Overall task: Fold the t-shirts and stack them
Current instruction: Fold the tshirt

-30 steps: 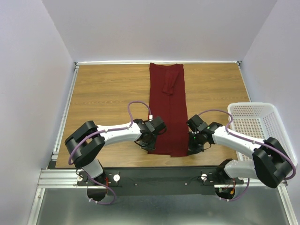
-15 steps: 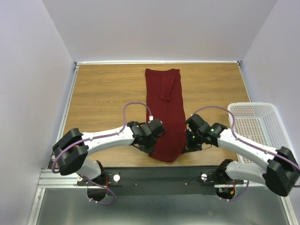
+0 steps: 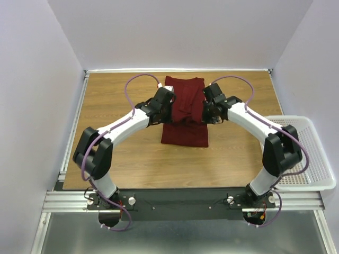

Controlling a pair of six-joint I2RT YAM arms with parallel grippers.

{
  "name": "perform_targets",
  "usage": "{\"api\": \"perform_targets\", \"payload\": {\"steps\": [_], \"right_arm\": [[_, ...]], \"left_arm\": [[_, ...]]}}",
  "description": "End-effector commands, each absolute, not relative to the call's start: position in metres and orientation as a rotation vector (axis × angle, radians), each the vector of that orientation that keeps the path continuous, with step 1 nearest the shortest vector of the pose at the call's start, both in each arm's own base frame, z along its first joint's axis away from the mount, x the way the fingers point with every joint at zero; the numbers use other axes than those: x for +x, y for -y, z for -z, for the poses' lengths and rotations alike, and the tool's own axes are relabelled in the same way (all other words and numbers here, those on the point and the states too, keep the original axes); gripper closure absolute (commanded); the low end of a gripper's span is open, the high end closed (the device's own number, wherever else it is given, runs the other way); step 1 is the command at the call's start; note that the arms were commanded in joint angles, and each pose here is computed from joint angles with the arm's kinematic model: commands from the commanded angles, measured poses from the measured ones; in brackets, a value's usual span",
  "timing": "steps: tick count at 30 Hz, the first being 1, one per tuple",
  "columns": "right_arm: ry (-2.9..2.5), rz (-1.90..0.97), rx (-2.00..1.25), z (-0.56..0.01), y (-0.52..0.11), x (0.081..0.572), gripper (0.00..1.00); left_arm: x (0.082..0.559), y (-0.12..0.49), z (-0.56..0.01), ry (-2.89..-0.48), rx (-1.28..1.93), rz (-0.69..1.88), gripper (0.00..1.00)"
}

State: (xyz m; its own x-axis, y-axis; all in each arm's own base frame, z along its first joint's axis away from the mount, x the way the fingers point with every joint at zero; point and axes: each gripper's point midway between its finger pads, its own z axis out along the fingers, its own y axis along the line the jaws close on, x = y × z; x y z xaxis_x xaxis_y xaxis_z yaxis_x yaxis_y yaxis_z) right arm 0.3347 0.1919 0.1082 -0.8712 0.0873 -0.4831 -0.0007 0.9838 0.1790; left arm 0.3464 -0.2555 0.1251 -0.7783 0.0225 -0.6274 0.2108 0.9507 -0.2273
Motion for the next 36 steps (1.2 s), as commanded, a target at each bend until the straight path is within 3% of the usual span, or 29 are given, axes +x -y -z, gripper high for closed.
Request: {"api": "perform_targets", "payload": {"steps": [1,8,21,24,25,27,28,31,36], "right_arm": [[-2.599,-0.162,0.024,-0.101,-0.177,0.371,0.99],[-2.619,-0.134,0.05,-0.08,-0.166,0.402,0.99],[-2.634,-0.12,0.056,-0.055,-0.166,0.431,0.99],[-2.638,-0.102,0.055,-0.05,-0.164,0.432,0.94],[-2.637,-0.101,0.048,-0.051,-0.164,0.433,0.86],[-2.618,-0.131,0.012,-0.062,-0.168,0.434,0.78],[-2.603,-0.134,0.012,-0.069,-0.168,0.435,0.69],[-2.556,-0.136,0.005,-0.089,-0.168,0.436,0.61],[-2.48,-0.205,-0.066,-0.116,-0.188,0.42,0.6]], "left_arm": [[0.385,0.25,-0.12,-2.383,0.193,0.302,1.0],[0.43,0.236,-0.109,-2.369,0.14,0.288,1.0],[0.449,0.238,-0.067,-2.409,0.142,0.301,1.0],[0.451,0.237,-0.063,-2.411,0.142,0.292,0.86],[0.452,0.236,-0.063,-2.41,0.138,0.288,0.75],[0.452,0.234,-0.07,-2.397,0.13,0.277,0.67],[0.451,0.231,-0.073,-2.393,0.125,0.266,0.6],[0.45,0.222,-0.097,-2.345,0.079,0.228,0.53],[0.424,0.22,-0.129,-2.286,0.051,0.211,0.53]]}}
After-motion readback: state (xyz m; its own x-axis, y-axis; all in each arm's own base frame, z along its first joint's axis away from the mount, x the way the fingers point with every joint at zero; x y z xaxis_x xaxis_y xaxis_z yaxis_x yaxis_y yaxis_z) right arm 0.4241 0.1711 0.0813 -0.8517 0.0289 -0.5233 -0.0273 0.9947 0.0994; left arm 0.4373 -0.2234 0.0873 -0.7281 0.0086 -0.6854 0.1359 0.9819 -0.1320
